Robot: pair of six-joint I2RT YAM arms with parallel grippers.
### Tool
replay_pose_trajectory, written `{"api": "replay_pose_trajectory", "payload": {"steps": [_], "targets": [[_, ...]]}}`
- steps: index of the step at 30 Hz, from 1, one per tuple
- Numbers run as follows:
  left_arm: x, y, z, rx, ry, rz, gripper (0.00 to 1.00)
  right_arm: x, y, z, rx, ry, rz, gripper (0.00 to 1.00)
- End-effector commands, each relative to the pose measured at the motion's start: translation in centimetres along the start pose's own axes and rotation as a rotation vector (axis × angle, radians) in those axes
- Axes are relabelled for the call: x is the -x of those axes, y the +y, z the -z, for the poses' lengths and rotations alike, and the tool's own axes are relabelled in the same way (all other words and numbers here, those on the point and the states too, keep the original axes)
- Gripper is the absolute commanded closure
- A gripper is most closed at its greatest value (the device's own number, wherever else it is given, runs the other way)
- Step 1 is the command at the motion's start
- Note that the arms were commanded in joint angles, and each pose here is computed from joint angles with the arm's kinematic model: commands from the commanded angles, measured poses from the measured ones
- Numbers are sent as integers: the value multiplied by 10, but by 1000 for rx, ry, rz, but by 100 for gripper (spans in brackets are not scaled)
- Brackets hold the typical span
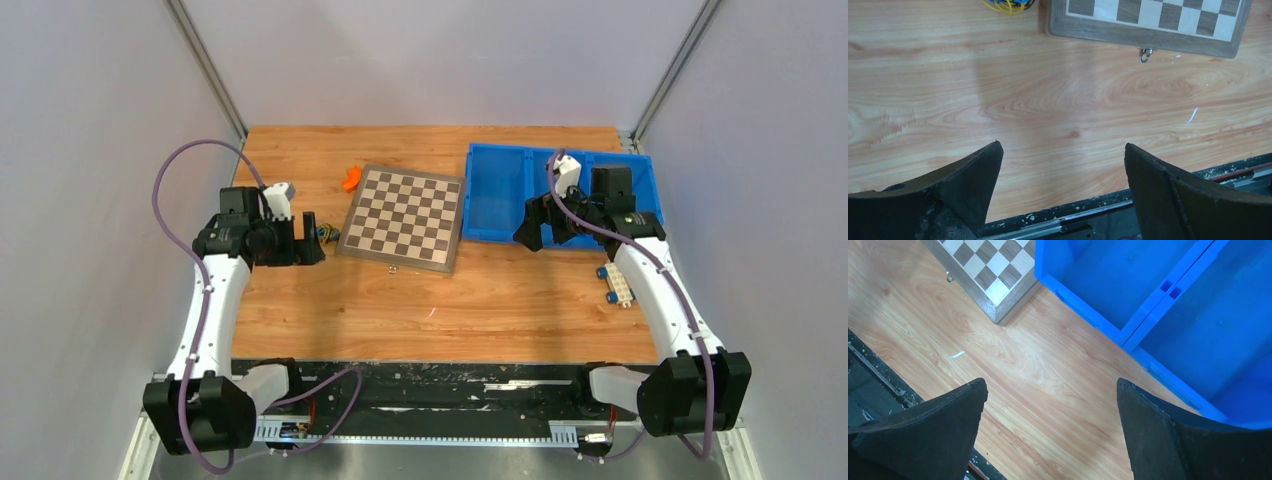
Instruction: Untangle the cables
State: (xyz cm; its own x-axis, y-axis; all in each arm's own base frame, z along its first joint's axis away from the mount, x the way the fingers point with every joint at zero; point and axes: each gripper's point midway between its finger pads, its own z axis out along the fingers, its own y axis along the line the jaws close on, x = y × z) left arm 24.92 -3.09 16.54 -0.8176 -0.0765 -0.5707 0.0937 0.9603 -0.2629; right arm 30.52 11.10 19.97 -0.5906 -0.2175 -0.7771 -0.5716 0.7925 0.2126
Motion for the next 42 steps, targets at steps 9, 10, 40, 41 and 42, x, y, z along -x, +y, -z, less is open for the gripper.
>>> {"api": "replay_pose_trajectory", "payload": {"steps": [9,10,40,41,42], "targets": [[73,34,-41,-48,146,-169,0,24,12,13,77,-27,100,0],[81,39,-45,-52,135,-159,0,23,13,14,81,-26,102,0],[73,18,-128,-504,198,99,58,37,20,2,207,-14,60,0],[78,17,-123,-498,184,89,73,42,21,2,215,-26,60,0],[84,14,-113,-487,165,73,81,47,24,4,226,-42,64,0]]}}
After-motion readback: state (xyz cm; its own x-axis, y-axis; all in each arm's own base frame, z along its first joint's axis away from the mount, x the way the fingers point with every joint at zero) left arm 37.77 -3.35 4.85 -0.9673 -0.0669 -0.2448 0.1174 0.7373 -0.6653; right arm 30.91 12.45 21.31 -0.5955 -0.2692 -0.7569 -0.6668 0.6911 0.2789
